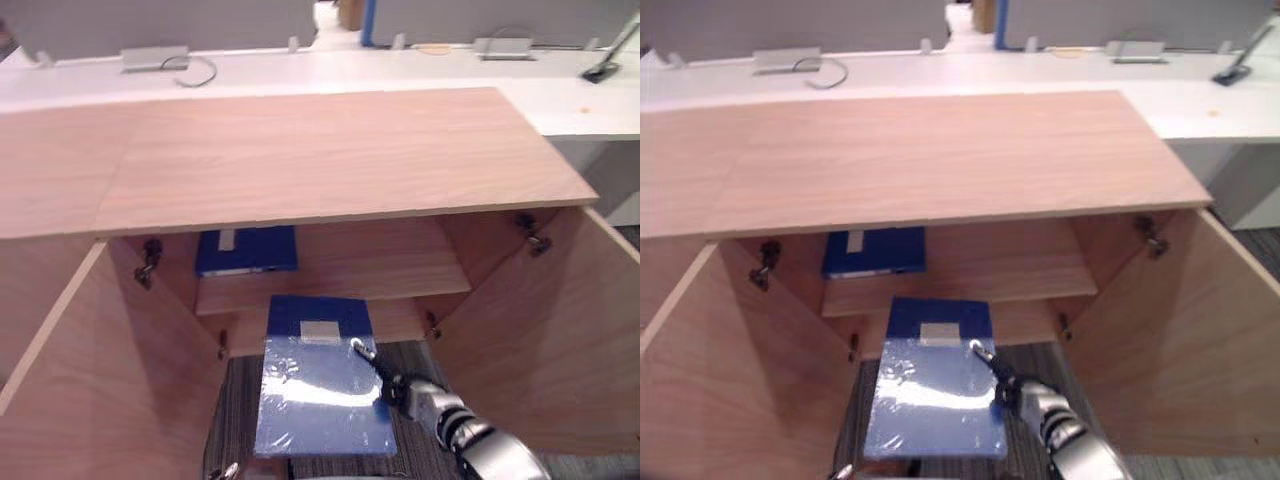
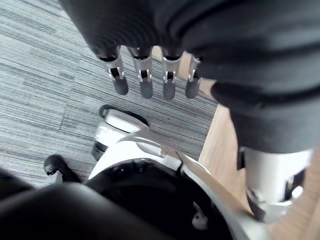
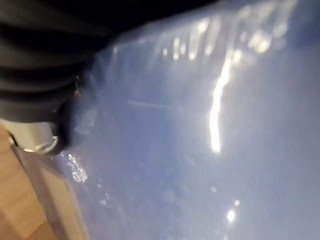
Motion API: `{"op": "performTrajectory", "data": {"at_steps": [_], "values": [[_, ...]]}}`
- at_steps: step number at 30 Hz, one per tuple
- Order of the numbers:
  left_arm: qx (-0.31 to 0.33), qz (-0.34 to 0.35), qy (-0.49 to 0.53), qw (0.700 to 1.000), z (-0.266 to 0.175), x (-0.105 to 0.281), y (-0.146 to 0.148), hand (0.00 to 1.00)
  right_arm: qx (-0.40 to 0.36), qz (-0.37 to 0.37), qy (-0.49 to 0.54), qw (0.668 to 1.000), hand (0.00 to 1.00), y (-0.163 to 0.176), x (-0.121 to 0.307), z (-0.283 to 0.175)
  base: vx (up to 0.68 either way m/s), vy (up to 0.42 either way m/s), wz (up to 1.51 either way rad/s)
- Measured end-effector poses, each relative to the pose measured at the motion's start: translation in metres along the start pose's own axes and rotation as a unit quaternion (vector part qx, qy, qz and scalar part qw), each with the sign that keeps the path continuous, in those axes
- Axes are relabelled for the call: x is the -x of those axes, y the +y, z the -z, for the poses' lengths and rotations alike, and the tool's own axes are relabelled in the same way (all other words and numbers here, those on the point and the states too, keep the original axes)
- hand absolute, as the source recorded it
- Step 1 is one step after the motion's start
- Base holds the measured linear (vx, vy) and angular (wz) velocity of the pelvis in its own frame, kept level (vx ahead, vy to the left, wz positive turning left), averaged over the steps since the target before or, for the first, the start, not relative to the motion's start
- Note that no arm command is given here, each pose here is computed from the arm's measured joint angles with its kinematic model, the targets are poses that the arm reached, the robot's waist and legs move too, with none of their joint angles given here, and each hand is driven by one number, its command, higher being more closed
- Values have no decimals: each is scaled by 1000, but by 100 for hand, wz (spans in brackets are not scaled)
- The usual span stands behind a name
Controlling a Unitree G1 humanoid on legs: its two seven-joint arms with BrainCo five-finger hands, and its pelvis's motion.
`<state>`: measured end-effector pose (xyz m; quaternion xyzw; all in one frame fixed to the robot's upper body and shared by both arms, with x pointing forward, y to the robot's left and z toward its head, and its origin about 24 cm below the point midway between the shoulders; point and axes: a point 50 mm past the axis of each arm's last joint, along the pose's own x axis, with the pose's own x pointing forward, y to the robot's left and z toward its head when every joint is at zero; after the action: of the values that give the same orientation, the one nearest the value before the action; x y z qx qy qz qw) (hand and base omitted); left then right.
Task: Walk over to the cabinet, pick up the folder, carry it to the office cabinet, place the folder inside the office cabinet, then close the office cabinet door
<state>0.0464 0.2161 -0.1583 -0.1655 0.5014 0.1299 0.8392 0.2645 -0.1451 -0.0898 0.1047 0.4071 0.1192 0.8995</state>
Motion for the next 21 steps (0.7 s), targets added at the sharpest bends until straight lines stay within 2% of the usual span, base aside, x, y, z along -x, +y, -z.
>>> {"op": "performTrajectory", "data": {"at_steps": [2, 5, 7, 8, 10, 13, 16, 21], "values": [[3, 6, -16, 1000, -13, -8, -15, 0, -45, 34, -79, 995, 100, -6, 2, -52, -29, 93, 60], [10, 9, -41, 999, -26, -11, -26, 0, -113, 41, -171, 978, 100, -5, 10, -102, -111, 95, 62], [17, 4, -58, 998, -34, -12, -29, 0, -163, 25, -240, 957, 100, 3, 18, -138, -148, 49, 59], [23, 3, -70, 997, -42, -13, -32, 0, -196, 5, -296, 935, 100, 12, 29, -173, -246, 1, 41], [41, -1, -75, 996, -45, -14, -36, 0, -233, -17, -353, 906, 100, 24, 44, -212, -273, -51, 20], [62, -7, -83, 995, -49, -14, -37, 0, -288, -36, -410, 865, 100, 31, 65, -246, -172, -57, 0], [69, -11, -99, 993, -60, -16, -40, 0, -320, -54, -476, 817, 100, 29, 99, -287, -153, -44, 4], [75, -7, -118, 990, -73, -18, -47, 0, -309, -38, -540, 782, 100, 17, 149, -330, -145, -36, 0]]}}
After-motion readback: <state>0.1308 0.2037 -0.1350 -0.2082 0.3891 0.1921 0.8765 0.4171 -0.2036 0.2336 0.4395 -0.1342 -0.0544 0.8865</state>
